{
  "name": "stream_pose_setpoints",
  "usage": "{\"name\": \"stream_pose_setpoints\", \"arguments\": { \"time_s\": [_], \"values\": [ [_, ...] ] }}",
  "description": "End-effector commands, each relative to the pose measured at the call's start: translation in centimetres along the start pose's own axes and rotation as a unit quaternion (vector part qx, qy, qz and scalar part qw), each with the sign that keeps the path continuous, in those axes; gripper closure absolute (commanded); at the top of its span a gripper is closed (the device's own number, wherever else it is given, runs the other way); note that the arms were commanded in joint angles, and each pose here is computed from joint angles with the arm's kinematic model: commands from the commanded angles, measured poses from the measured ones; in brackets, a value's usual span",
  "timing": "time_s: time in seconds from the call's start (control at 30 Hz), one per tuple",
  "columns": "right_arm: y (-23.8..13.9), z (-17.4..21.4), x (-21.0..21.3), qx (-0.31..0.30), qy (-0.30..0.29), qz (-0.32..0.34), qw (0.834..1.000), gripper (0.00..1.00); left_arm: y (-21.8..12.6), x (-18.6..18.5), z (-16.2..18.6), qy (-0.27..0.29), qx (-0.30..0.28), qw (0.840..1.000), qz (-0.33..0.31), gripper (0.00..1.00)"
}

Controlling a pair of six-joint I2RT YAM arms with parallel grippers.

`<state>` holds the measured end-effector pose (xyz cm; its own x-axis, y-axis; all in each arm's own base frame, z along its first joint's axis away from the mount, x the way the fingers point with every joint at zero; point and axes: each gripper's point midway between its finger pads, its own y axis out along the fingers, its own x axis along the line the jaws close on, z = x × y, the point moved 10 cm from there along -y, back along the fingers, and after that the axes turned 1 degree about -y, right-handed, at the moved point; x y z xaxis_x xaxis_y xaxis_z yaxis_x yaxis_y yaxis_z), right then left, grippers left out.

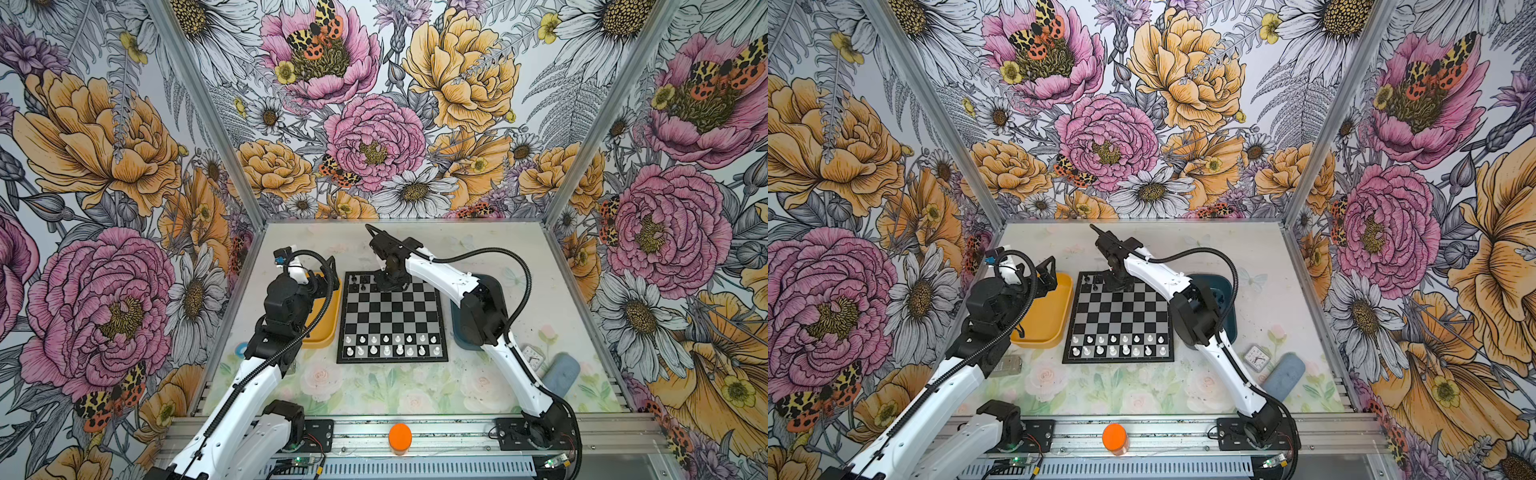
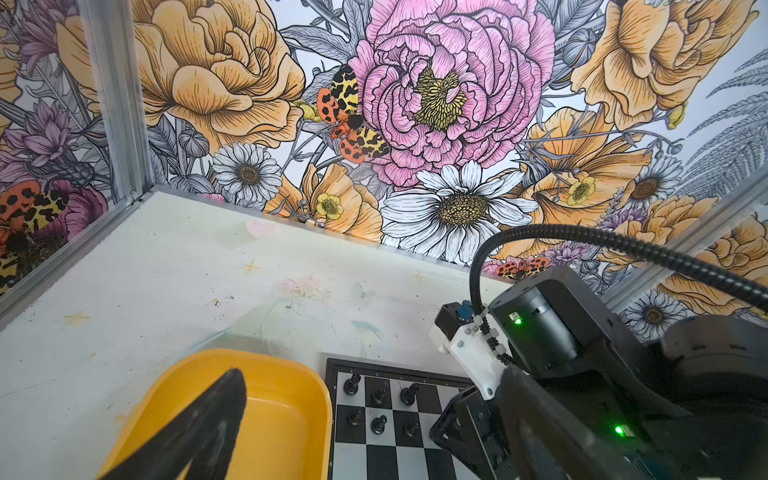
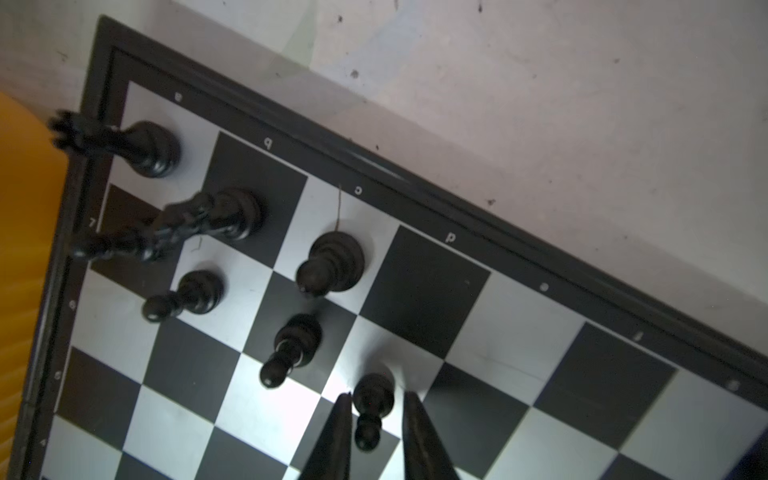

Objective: Set up the chess pieces on the board
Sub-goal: 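Lower the black piece onto a far-row square and open the right gripper, then move the right gripper back over the teal tray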

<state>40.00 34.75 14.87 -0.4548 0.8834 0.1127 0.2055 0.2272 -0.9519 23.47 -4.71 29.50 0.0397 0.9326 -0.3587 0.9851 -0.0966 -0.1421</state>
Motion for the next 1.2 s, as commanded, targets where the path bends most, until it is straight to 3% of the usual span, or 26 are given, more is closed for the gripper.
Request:
{"name": "stream_pose_setpoints", "arguments": {
  "time_s": [0.0, 0.33, 0.7, 0.93, 1.17],
  "values": [
    [0.5, -0.2, 0.2, -0.002, -0.001, 0.002, 1.0, 0.68, 0.1, 0.3, 0.5, 0.008, 0.006, 1.0, -0.002, 0.04],
    [-2.4, -0.7, 0.4, -0.029, -0.003, -0.007, 1.0, 0.61, 0.1, 0.3, 0.4, 0.007, 0.005, 1.0, 0.0, 0.04],
    [-9.3, -0.3, -0.8, -0.078, -0.004, 0.012, 0.997, 0.6, 0.0, 0.2, 0.4, 0.004, 0.004, 1.0, 0.001, 0.04],
    [-15.3, 2.4, -6.6, -0.12, 0.055, 0.048, 0.99, 0.6, 0.1, 0.2, 0.5, -0.002, 0.006, 1.0, 0.005, 0.04],
    [-16.9, 8.3, -13.5, -0.116, 0.141, 0.104, 0.978, 0.65, 0.7, -0.1, 0.7, -0.013, 0.014, 1.0, 0.015, 0.04]
  ]
}}
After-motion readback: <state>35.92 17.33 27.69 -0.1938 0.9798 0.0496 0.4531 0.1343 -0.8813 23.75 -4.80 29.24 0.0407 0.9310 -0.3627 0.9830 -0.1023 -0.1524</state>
